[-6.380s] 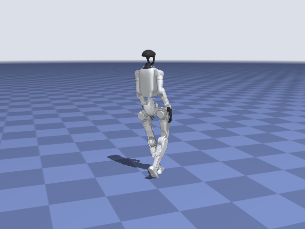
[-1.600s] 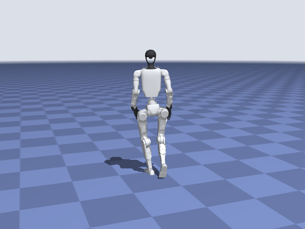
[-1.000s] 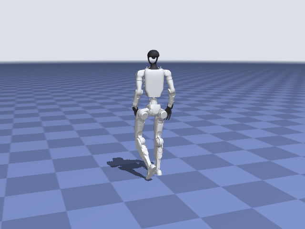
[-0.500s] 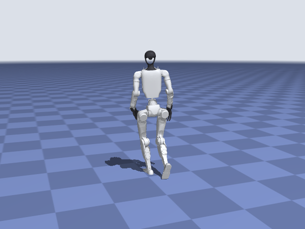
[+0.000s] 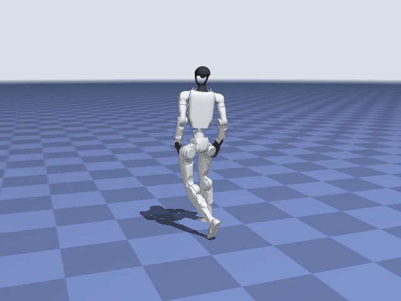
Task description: Walk run
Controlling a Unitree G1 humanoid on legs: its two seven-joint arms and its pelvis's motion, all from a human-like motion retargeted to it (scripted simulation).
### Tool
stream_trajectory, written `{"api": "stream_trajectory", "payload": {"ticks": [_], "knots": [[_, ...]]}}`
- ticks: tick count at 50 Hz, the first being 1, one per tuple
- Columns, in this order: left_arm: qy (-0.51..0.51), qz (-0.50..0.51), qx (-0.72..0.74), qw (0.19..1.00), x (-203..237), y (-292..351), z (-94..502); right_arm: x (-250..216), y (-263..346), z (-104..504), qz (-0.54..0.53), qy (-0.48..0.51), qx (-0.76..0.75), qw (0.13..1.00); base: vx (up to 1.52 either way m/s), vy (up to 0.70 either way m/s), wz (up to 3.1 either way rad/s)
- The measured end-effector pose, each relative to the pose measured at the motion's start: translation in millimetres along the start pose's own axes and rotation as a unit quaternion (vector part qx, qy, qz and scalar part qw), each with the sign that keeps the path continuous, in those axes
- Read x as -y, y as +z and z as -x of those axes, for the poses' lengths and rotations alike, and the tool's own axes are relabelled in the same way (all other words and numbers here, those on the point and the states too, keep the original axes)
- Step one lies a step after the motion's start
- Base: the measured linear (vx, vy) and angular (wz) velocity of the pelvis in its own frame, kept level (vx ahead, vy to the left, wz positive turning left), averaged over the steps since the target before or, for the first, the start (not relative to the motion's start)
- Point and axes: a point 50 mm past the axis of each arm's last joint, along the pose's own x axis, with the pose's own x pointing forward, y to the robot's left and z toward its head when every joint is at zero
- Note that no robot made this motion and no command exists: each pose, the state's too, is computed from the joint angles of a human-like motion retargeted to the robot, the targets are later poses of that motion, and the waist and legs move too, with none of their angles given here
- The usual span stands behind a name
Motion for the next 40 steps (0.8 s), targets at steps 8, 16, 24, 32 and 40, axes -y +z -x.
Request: {"api": "stream_trajectory", "payload": {"ticks": [8, 16, 24, 32, 40], "knots": [[0.099, -0.218, 0.110, 0.965, -34.1, 66.8, 8.2, 0.7, -35.5, 11.3, 0.052, 0.103, -0.079, 0.990, 0.51, -0.21, 1.18], [0.065, -0.212, 0.133, 0.966, -29.9, 88.1, 0.2, -8.4, -49.7, 17.5, 0.003, 0.123, -0.101, 0.987, 0.50, -0.17, 1.74], [0.049, -0.128, 0.091, 0.986, -24.5, 68.9, -6.3, -38.9, -61.9, 19.0, -0.016, 0.161, -0.156, 0.974, 0.79, -0.27, 0.89], [0.028, -0.138, 0.015, 0.990, -34.2, 49.2, -2.2, -20.9, -43.2, 8.6, 0.029, 0.070, -0.109, 0.991, 0.76, 0.02, 0.94], [-0.012, -0.139, -0.029, 0.990, -27.8, 39.8, -6.2, -17.6, -22.8, 2.7, -0.108, 0.001, -0.017, 0.994, 0.67, -0.03, 2.52]]}}
